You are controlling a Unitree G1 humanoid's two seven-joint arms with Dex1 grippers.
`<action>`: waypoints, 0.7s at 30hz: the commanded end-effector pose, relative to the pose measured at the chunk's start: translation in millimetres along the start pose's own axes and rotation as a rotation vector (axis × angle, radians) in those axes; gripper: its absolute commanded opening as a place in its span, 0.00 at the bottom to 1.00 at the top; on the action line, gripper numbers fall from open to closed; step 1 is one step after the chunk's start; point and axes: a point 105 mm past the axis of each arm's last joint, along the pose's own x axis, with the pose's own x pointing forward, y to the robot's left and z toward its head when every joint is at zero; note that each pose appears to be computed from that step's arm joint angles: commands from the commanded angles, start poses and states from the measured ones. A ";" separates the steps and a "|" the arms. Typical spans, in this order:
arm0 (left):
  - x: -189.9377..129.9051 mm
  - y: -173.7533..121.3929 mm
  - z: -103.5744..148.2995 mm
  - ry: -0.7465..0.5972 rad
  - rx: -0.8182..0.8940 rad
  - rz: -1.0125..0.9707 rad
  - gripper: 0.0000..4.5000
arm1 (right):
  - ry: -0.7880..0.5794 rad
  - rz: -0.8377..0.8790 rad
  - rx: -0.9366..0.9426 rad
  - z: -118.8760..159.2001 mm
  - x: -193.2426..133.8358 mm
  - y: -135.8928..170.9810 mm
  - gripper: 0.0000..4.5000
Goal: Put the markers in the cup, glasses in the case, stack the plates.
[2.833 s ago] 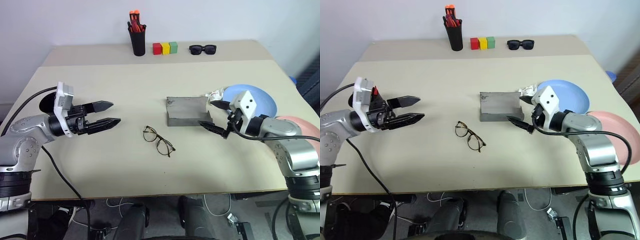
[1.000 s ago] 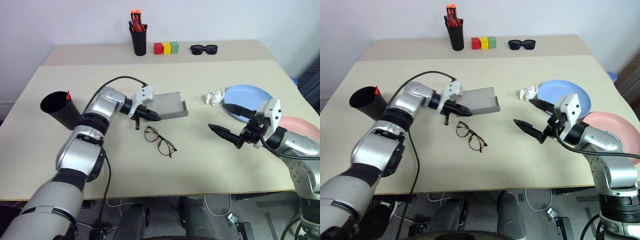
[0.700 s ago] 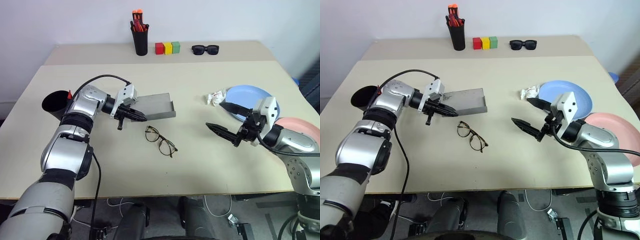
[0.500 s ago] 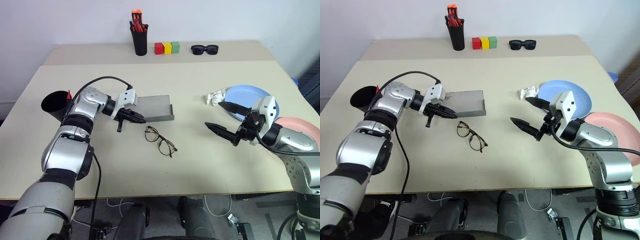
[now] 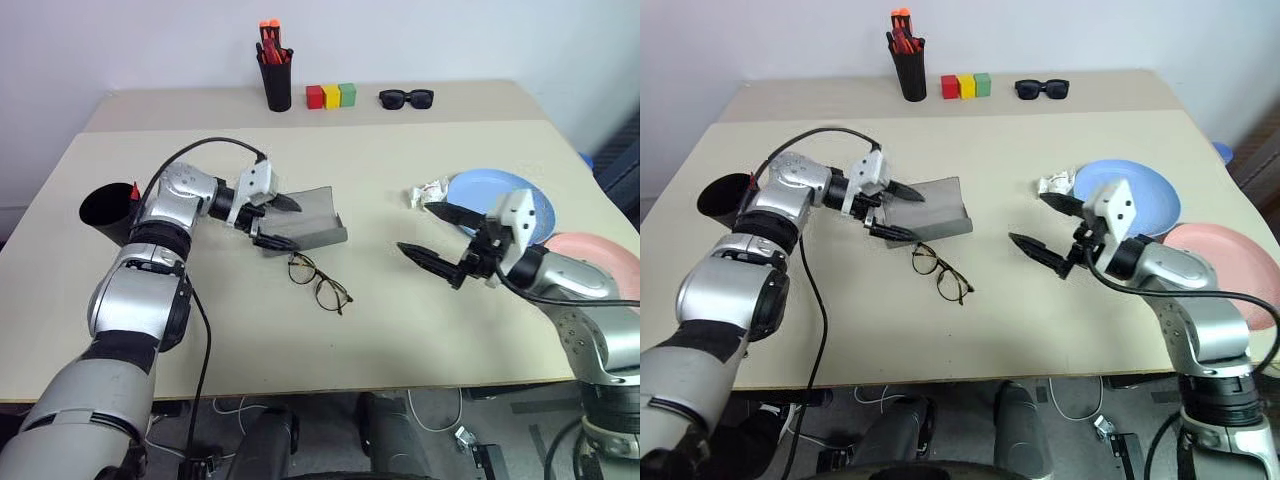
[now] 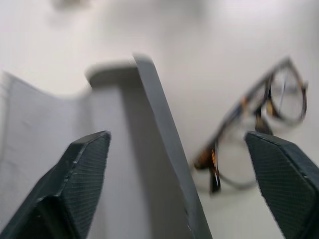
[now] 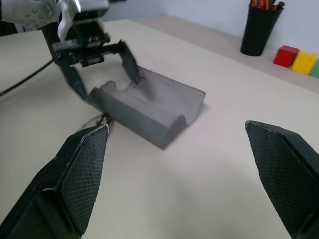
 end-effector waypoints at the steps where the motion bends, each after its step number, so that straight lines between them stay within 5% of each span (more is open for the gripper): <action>1: -22.9 6.5 29.8 -0.166 -0.017 0.035 1.00 | -0.012 -0.020 -0.105 19.3 23.8 14.8 1.00; 3: -32.8 1.6 35.1 -0.256 -0.090 0.037 1.00 | 0.018 -0.044 -0.105 21.3 34.7 18.2 1.00; 14: -62.6 -64.9 27.7 -0.296 -0.230 0.074 1.00 | 0.222 0.003 -0.112 26.4 76.9 42.2 1.00; 21: -70.4 -93.4 30.1 -0.348 -0.323 0.129 1.00 | 0.516 0.021 -0.055 5.2 83.2 47.7 1.00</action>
